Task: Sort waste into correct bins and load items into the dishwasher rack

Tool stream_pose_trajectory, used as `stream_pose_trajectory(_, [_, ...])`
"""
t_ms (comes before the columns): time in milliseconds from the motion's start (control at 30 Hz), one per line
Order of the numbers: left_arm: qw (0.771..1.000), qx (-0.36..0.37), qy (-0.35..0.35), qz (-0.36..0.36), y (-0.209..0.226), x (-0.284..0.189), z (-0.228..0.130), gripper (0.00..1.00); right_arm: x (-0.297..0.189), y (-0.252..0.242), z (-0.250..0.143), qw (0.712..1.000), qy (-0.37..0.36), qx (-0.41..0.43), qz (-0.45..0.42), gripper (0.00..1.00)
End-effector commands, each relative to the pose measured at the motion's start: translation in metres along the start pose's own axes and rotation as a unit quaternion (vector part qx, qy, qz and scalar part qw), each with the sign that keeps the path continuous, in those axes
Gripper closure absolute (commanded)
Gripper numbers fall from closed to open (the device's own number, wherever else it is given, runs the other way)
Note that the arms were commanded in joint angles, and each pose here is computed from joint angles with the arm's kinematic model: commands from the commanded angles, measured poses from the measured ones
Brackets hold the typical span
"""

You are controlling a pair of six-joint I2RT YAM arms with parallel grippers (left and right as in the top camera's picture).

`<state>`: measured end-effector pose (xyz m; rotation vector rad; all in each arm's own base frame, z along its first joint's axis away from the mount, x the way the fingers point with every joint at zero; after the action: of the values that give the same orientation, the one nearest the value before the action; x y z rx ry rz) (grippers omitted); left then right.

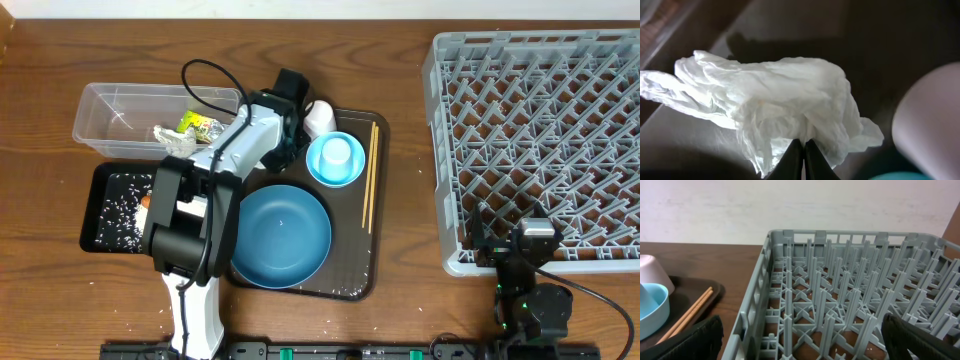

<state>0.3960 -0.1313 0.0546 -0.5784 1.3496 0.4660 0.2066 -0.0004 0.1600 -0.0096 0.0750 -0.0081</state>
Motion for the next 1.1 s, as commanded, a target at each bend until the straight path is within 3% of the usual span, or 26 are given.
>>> stream_pose_trajectory(0, [0.999, 0.019, -0.028, -0.038, -0.008, -0.039, 0.005, 0.94, 0.0, -0.001, -0.001, 1.0, 0.002, -0.004, -0.001, 0.01])
stream_pose_trajectory(200, [0.989, 0.01, -0.106, -0.107, -0.015, -0.108, 0.021, 0.94, 0.0, 0.0, -0.001, 1.0, 0.002, -0.004, -0.001, 0.01])
stream_pose_trajectory(400, [0.971, -0.017, -0.213, -0.105, 0.002, -0.159, 0.044, 0.94, 0.0, 0.0, -0.001, 1.0, 0.002, -0.004, -0.001, 0.01])
stream_pose_trajectory(667, [0.947, -0.086, -0.304, -0.062, 0.04, -0.178, 0.094, 0.94, 0.0, -0.001, -0.001, 1.0, 0.002, -0.004, -0.001, 0.01])
stream_pose_trajectory(1000, [0.931, -0.176, -0.319, -0.015, 0.103, -0.166, 0.153, 0.94, 0.0, -0.001, -0.001, 1.0, 0.002, -0.004, -0.001, 0.01])
stream_pose_trajectory(1033, [0.931, -0.177, -0.319, -0.011, 0.106, -0.162, 0.157, 0.9, 0.0, -0.001, -0.001, 1.0, 0.002, -0.004, -0.001, 0.01])
stream_pose_trajectory(1067, [0.932, -0.171, -0.32, -0.004, 0.109, -0.157, 0.163, 0.78, 0.0, -0.001, -0.001, 1.0, 0.002, -0.004, -0.001, 0.01])
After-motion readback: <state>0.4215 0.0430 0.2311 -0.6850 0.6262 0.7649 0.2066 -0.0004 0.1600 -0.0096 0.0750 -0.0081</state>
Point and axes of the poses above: each gripper's point midway between its finger pads, its own x axis out along the fingers, its own y axis along the line the jaws close on, z = x × y, the point moved 4 cm from there along -x, back along the fingers
